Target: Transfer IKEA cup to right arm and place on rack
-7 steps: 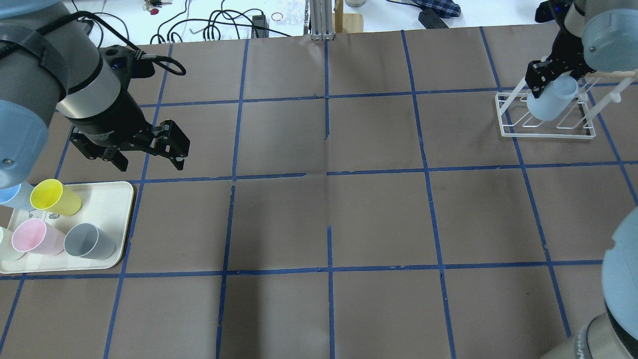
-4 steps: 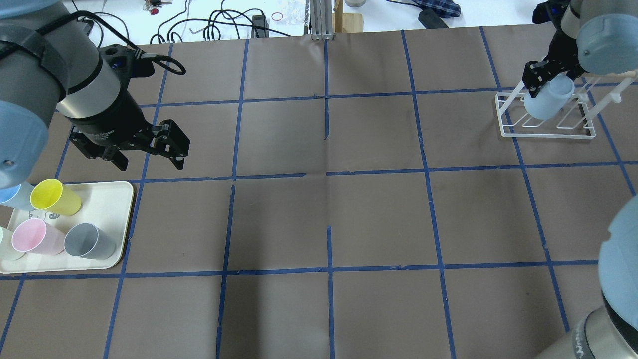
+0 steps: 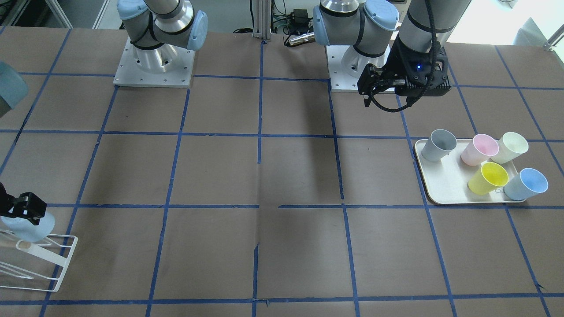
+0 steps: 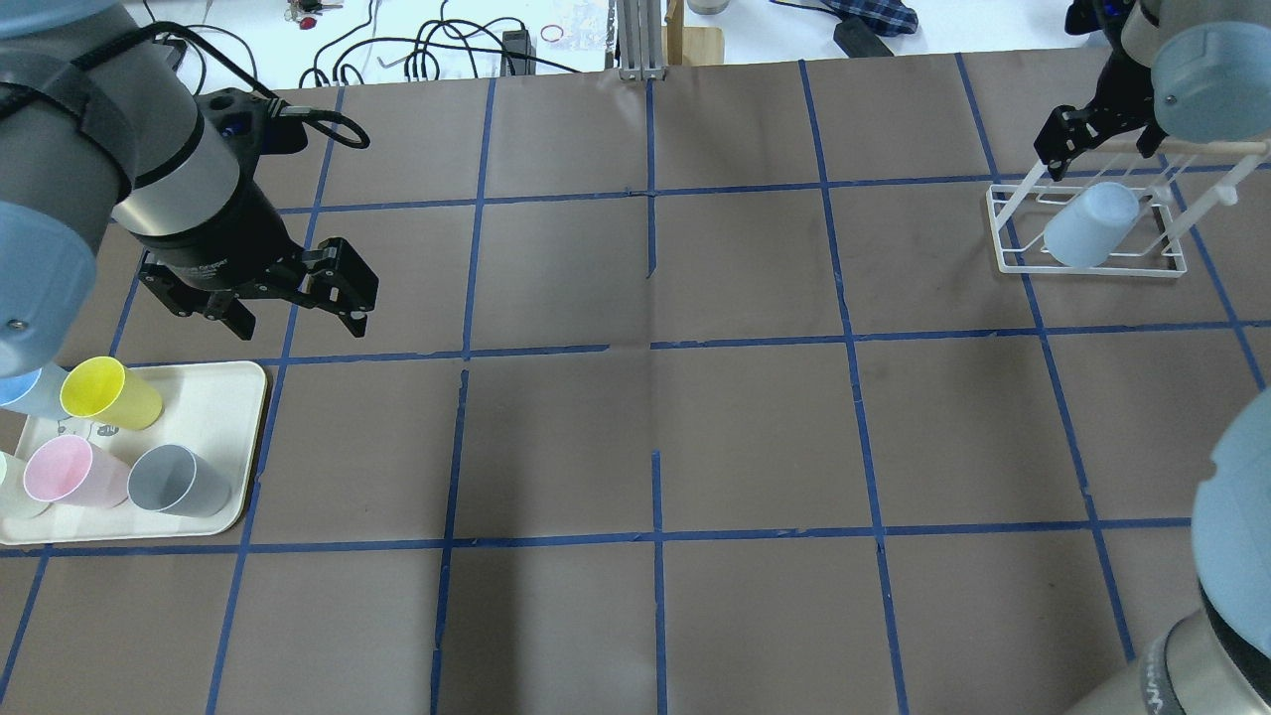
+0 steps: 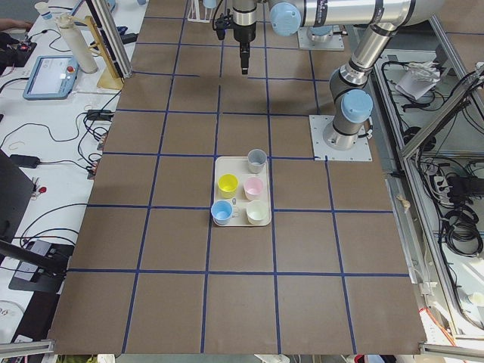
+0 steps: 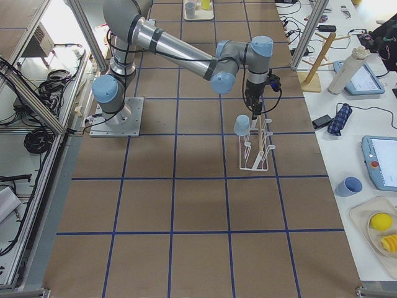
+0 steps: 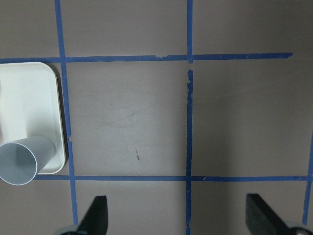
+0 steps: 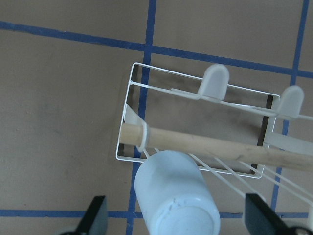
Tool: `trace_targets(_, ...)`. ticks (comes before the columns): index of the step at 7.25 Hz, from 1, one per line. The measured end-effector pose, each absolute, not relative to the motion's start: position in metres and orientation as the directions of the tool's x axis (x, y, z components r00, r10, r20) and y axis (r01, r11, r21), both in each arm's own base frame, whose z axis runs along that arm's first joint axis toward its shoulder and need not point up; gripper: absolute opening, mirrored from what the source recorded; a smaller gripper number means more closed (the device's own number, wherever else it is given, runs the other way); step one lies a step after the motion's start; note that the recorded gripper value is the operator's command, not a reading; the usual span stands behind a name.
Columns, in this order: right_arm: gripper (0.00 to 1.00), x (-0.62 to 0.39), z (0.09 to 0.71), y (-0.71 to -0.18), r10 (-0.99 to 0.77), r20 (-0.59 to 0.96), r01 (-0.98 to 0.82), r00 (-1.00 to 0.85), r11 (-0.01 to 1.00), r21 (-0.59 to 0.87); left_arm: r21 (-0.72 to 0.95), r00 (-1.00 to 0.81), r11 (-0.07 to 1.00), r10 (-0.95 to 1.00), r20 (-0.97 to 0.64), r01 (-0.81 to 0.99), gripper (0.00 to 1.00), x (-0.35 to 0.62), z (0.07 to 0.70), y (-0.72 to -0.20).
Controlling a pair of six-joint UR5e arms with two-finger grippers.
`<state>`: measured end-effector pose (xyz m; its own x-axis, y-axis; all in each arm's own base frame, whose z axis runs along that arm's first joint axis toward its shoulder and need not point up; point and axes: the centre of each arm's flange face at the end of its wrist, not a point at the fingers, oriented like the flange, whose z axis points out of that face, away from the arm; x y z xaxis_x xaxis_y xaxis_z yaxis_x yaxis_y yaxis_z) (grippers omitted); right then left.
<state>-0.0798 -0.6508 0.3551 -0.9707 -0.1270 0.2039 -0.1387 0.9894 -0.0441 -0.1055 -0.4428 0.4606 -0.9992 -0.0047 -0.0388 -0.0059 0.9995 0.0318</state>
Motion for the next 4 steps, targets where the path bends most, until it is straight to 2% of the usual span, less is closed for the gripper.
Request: trace_targets(4, 1.00, -0.005, 0.447, -0.588, -0.194, 0.149, -0.198, -0.970, 0.980, -0.012, 0.030, -0.999, 1.000, -0.004, -0.039, -0.005, 1.00, -0.105, 0.459, -0.445)
